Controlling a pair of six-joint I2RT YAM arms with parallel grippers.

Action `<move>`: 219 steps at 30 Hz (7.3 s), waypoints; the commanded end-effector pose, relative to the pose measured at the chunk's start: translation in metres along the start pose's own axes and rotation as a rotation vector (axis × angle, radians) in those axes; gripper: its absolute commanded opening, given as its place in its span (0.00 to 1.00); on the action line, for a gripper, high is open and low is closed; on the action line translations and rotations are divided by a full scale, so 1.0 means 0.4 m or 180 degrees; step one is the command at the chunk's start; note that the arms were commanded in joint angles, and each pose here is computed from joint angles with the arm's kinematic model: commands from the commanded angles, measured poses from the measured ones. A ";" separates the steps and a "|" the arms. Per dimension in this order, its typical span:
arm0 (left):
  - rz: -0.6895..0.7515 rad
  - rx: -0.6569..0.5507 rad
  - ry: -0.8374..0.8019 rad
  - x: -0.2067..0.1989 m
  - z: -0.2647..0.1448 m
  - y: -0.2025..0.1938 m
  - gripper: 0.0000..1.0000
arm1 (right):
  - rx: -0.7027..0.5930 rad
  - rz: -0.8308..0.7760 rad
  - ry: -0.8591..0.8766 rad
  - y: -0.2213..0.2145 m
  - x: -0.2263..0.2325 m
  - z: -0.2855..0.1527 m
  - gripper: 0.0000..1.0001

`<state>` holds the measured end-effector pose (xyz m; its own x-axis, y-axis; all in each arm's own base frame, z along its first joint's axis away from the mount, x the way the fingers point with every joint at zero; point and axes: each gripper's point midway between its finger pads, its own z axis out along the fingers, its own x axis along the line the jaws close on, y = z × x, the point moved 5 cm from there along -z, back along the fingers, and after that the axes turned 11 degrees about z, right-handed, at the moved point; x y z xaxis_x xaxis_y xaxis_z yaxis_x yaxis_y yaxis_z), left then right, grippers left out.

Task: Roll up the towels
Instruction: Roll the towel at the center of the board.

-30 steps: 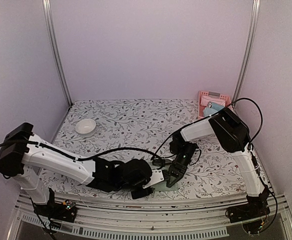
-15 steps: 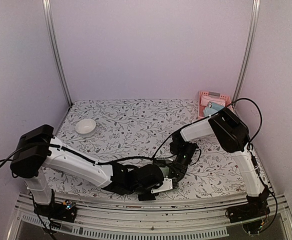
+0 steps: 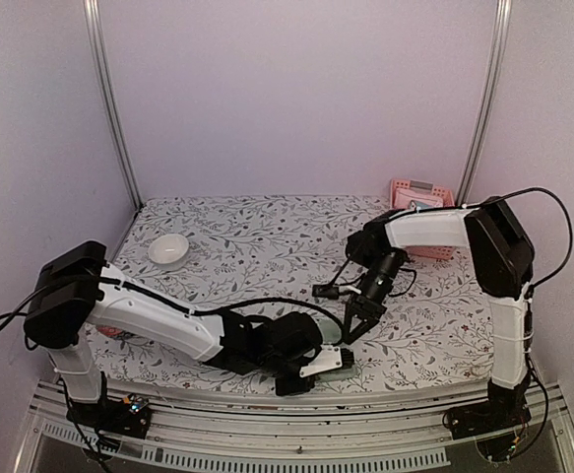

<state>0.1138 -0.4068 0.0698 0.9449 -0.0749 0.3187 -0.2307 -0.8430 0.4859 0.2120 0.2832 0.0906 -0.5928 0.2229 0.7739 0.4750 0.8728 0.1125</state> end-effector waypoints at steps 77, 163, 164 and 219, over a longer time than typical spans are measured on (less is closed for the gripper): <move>-0.0263 -0.0246 0.0445 0.037 -0.124 -0.021 0.50 | 0.0551 0.0439 0.0112 -0.043 -0.167 0.161 0.05; -0.1460 -0.0097 -0.0018 0.144 -0.120 -0.176 0.41 | -0.0082 -0.0427 -0.0374 -0.021 -0.078 0.096 0.07; -0.1303 -0.0104 0.0090 0.132 -0.128 -0.165 0.41 | -0.0041 -0.0338 -0.0286 -0.020 -0.087 0.098 0.07; -0.0423 0.0663 -0.0836 -0.015 0.110 -0.093 0.26 | -0.1774 -0.0811 -0.2123 -0.020 0.159 -0.467 0.37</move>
<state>0.1535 -0.4255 0.0671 0.9270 -0.0689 0.3687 -0.2306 -0.8798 0.4155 0.2874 0.2201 0.2423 -0.8793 0.2887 0.3787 0.4698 0.6558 0.5910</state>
